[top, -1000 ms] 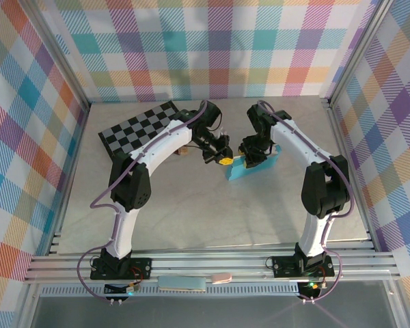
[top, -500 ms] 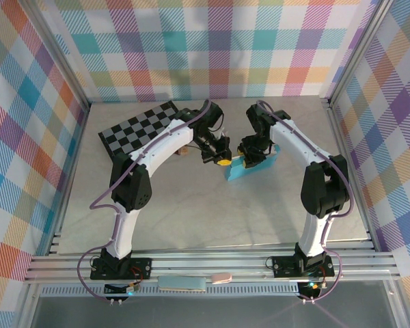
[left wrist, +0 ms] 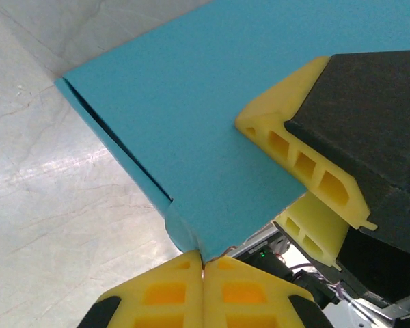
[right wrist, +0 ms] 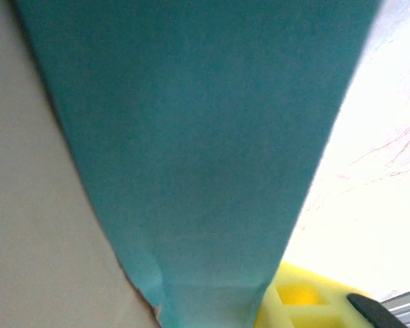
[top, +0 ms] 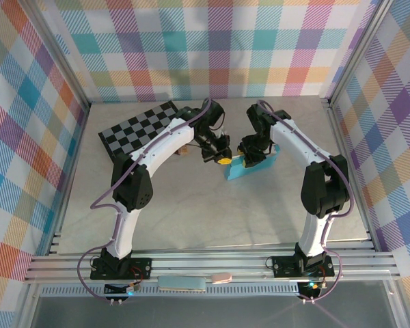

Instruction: Fold the paper box

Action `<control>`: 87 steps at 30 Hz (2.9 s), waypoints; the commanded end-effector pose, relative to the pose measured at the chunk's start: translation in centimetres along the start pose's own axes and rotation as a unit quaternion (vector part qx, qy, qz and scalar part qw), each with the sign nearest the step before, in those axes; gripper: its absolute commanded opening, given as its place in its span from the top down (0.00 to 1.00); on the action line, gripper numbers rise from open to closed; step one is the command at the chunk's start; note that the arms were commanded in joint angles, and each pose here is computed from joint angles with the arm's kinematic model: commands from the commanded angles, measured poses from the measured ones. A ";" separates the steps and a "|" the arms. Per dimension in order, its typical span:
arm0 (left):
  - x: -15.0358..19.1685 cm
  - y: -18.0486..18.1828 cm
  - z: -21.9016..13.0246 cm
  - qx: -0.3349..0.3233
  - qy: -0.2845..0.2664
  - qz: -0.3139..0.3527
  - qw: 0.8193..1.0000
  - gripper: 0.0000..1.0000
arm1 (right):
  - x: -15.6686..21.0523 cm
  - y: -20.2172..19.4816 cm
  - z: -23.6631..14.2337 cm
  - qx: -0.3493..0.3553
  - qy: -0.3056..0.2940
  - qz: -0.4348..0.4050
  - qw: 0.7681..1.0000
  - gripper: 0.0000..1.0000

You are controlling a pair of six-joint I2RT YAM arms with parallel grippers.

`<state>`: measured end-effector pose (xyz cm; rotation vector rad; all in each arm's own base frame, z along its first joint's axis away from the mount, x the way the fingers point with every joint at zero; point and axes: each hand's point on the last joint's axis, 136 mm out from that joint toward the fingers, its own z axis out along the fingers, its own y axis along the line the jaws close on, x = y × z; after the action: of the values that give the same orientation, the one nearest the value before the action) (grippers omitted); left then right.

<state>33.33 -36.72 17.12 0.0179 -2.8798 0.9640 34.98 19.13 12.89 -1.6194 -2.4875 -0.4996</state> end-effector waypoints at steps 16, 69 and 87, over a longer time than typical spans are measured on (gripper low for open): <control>0.1 -0.1 0.8 0.040 0.021 -0.060 0.997 1.00 | 0.7 0.6 0.2 -0.001 0.022 -0.003 1.000 0.45; -2.3 -3.1 -2.0 0.159 0.004 -0.121 0.980 1.00 | 1.4 0.7 1.2 0.008 0.065 -0.012 0.998 0.43; 0.4 0.6 3.0 0.081 0.006 -0.081 0.993 1.00 | 1.1 0.5 1.5 0.008 0.066 -0.008 0.998 0.47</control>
<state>34.29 -38.51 16.87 0.2712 -2.6936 1.2856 36.00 20.30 13.26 -1.5326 -2.4783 -0.6047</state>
